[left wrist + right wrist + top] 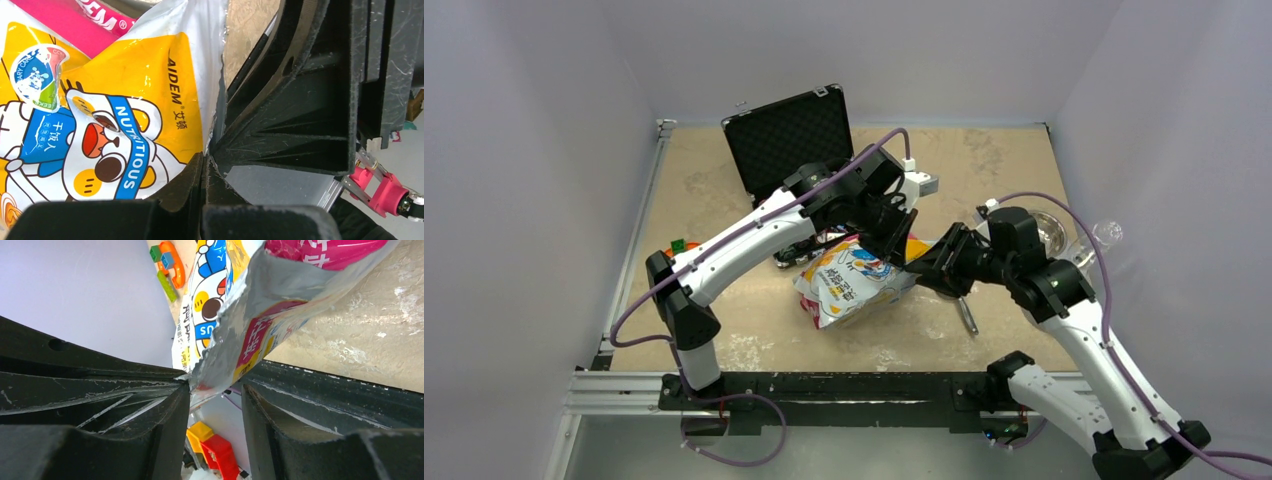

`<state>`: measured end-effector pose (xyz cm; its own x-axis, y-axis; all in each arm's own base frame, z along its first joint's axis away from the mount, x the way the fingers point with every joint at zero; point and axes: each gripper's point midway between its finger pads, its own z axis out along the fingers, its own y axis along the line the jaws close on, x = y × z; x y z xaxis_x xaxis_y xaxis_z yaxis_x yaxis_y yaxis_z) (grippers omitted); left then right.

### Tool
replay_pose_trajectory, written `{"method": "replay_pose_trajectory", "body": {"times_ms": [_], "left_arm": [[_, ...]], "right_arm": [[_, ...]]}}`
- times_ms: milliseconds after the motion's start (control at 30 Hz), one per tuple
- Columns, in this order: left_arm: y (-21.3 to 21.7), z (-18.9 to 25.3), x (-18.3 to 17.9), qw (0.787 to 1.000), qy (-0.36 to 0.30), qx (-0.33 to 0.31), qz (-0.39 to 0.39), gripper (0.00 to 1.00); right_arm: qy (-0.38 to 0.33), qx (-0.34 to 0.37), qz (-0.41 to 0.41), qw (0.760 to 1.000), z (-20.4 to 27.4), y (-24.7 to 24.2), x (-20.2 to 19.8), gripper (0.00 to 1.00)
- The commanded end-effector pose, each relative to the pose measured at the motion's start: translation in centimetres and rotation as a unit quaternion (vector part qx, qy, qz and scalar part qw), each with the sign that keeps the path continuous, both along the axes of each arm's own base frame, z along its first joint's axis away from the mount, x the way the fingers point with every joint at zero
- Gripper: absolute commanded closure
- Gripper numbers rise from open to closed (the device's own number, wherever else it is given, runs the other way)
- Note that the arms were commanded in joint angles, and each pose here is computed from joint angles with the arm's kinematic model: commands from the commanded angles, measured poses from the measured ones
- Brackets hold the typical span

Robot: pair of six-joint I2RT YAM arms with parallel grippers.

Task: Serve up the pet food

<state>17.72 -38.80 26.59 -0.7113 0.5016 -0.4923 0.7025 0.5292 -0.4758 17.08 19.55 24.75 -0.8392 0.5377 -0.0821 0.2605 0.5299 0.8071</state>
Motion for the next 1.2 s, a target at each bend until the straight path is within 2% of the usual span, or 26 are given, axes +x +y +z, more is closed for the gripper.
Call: {"method": "replay_pose_trajectory", "body": {"times_ms": [0,100,167,267,500,600,667,833,900,1000,1067,1167], "left_arm": [[-0.6,1.3,-1.0,0.999,0.015,-0.032,0.0,1.0],[-0.9,1.6,-1.3,0.999,0.025,-0.041,-0.003,1.0],[-1.0,1.6,-1.1,0.999,0.021,-0.04,0.001,1.0],[-0.8,1.7,-0.9,0.999,0.015,-0.035,0.006,1.0],[-1.1,1.5,-0.7,0.999,0.022,-0.034,0.014,1.0],[-1.1,1.1,-0.6,0.999,0.018,-0.027,0.007,1.0],[-0.9,0.4,-0.6,1.0,0.021,-0.012,0.007,0.95],[-0.9,-0.9,-0.5,0.999,0.03,0.002,0.012,0.74],[-0.9,-1.3,-0.4,1.0,0.027,0.009,0.008,0.71],[-0.4,-2.5,0.1,0.999,0.018,0.035,0.007,0.72],[-0.1,-2.7,0.4,0.999,0.003,0.049,0.005,0.76],[0.1,-2.3,1.2,0.998,-0.023,0.058,0.003,0.95]], "right_arm": [[-0.003,-0.008,-0.031,0.999,0.0,0.2,1.5,0.57],[0.012,-0.029,-0.036,0.999,-1.1,0.0,1.3,0.7],[0.018,-0.045,-0.043,0.998,-1.5,-0.4,1.0,0.85],[0.016,-0.069,-0.052,0.996,-1.8,-1.1,0.6,1.0],[0.016,-0.104,-0.054,0.993,-2.0,-1.9,0.2,1.0],[-0.006,-0.111,-0.046,0.993,-1.7,-1.8,0.4,1.0],[-0.027,-0.094,-0.037,0.994,-1.1,-1.2,0.7,1.0],[-0.064,-0.065,-0.035,0.995,0.6,-0.4,1.1,1.0],[-0.072,-0.073,-0.031,0.994,1.0,-0.4,1.3,1.0],[-0.07,-0.077,-0.031,0.994,0.8,-0.3,1.6,1.0],[-0.06,-0.073,-0.033,0.995,0.4,0.0,1.5,1.0],[-0.06,-0.074,-0.03,0.995,0.3,0.2,1.4,1.0]]}}
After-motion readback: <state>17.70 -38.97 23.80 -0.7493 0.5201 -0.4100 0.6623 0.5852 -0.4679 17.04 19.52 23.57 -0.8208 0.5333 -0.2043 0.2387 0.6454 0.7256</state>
